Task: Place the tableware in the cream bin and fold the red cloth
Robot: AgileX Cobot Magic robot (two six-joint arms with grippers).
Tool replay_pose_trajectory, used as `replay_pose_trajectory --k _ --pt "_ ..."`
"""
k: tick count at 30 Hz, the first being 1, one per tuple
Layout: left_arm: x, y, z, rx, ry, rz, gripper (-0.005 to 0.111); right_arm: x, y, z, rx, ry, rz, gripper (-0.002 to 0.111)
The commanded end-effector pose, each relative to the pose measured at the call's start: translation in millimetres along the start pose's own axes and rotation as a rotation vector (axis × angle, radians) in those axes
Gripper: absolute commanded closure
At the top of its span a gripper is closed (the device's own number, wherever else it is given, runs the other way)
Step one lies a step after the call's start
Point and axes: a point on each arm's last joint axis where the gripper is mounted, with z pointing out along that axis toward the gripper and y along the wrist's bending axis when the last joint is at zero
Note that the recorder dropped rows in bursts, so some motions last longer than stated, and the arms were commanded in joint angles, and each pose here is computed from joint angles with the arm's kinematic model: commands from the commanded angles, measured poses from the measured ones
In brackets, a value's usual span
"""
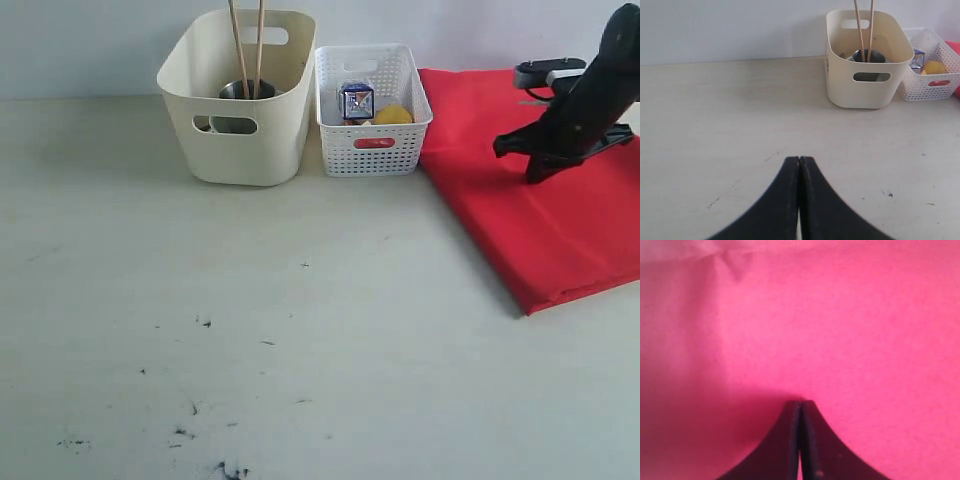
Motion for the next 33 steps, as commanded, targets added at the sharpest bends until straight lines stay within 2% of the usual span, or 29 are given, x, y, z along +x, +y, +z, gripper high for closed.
replay_pose_trajectory --k 1,7,11,15,24,33 --pt "0 -0.2 -1 0.005 -0.019 -0.013 0.107 8 -1 29 0.001 0.036 0.127 0.108" --pt "0 -0.2 -1 0.005 -0.019 -0.013 0.107 21 -2 62 0.005 0.095 0.271 0.108" --pt "0 -0.2 -1 0.005 -0.019 -0.013 0.107 26 3 81 -0.047 0.098 0.389 0.108" --pt "0 -0.2 -1 0.005 -0.019 -0.013 0.107 17 9 90 -0.134 0.069 0.516 0.108" --pt "0 -0.2 -1 0.005 -0.019 -0.013 0.107 -1 7 70 -0.122 0.058 0.447 0.108" --pt "0 -0.2 -1 0.005 -0.019 -0.013 0.107 -24 -4 -2 0.024 -0.063 0.302 0.108"
